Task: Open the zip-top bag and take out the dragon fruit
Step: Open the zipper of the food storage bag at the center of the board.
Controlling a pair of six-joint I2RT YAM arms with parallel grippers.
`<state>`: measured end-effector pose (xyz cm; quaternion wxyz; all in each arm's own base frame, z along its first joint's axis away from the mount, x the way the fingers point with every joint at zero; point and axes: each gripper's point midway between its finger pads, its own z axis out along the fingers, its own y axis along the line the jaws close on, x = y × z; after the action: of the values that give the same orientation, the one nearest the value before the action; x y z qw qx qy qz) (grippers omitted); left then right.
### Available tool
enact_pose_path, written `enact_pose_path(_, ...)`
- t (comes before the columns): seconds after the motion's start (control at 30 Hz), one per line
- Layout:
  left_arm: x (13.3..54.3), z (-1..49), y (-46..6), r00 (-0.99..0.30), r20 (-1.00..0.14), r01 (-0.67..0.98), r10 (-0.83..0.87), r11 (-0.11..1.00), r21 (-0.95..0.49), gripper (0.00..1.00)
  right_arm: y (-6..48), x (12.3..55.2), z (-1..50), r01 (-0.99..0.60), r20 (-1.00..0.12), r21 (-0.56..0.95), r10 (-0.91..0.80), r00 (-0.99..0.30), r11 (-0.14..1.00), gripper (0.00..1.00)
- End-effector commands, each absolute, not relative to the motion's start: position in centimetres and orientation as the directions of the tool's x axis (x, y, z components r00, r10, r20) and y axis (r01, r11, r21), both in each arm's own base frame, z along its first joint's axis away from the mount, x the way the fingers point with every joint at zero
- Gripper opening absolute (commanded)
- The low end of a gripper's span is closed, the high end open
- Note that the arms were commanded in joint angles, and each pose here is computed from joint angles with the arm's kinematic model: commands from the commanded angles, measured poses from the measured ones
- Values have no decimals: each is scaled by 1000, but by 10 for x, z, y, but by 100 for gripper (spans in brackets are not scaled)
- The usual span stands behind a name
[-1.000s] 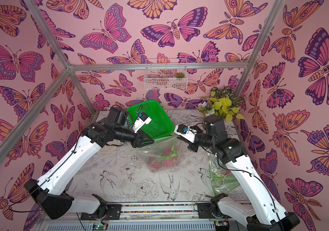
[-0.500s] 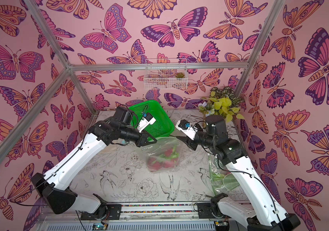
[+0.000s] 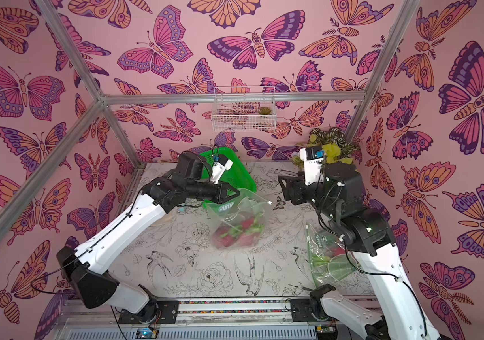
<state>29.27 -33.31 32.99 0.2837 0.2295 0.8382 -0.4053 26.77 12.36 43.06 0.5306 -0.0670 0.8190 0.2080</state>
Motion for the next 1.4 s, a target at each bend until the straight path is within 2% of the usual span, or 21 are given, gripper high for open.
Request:
enact_pose_path(0.0, 310, 351, -350, -718, -694, 583, 54, 592, -557, 0, 107, 255, 404, -117, -756, 399, 254, -604, 909, 72)
enact_pose_path(0.33, 330, 333, -385, -763, -644, 461, -56, 651, -603, 0, 129, 249, 392, -78, -621, 553, 348, -703, 829, 63)
enact_pose_path(0.53, 329, 321, -392, -781, -619, 429, -78, 653, -624, 0, 169, 257, 363, -81, -465, 706, 375, -802, 704, 60)
enact_pose_path(0.57, 329, 320, -392, -782, -618, 425, -81, 657, -623, 0, 171, 258, 357, -63, -444, 716, 384, -810, 695, 61)
enact_pose_path(0.6, 329, 320, -390, -780, -620, 422, -86, 660, -622, 0, 173, 260, 352, -47, -426, 723, 392, -816, 689, 70)
enact_pose_path(0.67, 328, 322, -389, -777, -623, 421, -92, 660, -622, 0, 177, 260, 345, -30, -395, 748, 409, -822, 663, 74)
enact_pose_path(0.97, 326, 327, -388, -769, -631, 429, -102, 649, -628, 0, 193, 264, 331, 6, -336, 802, 459, -822, 597, 74)
enact_pose_path(1.37, 323, 335, -386, -756, -645, 446, -111, 634, -632, 0, 205, 267, 298, 48, -341, 735, 431, -835, 676, 73)
